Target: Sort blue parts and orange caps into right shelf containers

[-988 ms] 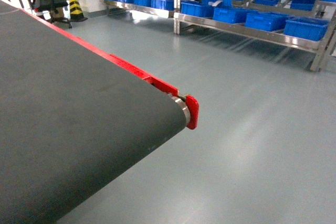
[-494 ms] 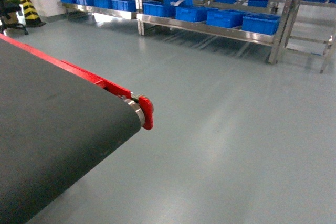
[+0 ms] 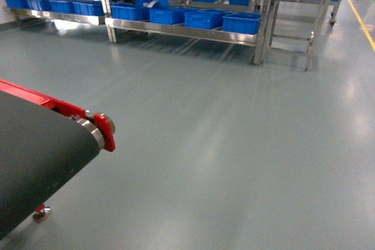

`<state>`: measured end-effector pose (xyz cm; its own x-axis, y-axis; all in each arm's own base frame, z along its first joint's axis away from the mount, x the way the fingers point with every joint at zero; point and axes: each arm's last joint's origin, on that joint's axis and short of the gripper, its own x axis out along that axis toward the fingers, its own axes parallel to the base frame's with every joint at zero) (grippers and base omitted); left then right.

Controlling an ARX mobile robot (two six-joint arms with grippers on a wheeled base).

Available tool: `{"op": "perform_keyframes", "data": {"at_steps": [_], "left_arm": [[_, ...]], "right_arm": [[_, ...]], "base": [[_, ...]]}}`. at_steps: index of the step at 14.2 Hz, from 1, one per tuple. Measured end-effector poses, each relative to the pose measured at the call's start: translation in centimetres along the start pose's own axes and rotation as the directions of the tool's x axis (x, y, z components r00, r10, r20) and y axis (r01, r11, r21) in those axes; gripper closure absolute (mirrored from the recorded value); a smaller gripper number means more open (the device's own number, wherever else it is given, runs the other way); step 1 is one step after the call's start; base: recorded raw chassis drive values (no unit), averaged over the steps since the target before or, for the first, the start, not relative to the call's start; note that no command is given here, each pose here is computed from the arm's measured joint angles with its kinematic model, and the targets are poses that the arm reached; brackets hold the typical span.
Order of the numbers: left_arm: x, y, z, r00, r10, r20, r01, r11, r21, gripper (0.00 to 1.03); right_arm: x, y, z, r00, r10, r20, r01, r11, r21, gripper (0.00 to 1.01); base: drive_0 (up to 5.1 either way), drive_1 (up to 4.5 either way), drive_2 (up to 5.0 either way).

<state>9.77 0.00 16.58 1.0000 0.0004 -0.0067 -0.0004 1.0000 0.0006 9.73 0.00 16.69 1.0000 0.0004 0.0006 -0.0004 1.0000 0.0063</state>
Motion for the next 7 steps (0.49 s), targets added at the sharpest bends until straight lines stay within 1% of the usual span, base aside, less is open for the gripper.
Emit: {"op": "perform_keyframes", "data": {"at_steps": [7], "left_arm": [[0.00,0.00,-0.02,1.000,0.000,-0.001,0.000,1.0000,0.000,0.61]], "right_arm": [[0.00,0.00,0.00,1.000,0.000,0.000,0.000,1.0000,0.000,0.57]], "base": [[-1.6,-1.63,-1.6]]}}
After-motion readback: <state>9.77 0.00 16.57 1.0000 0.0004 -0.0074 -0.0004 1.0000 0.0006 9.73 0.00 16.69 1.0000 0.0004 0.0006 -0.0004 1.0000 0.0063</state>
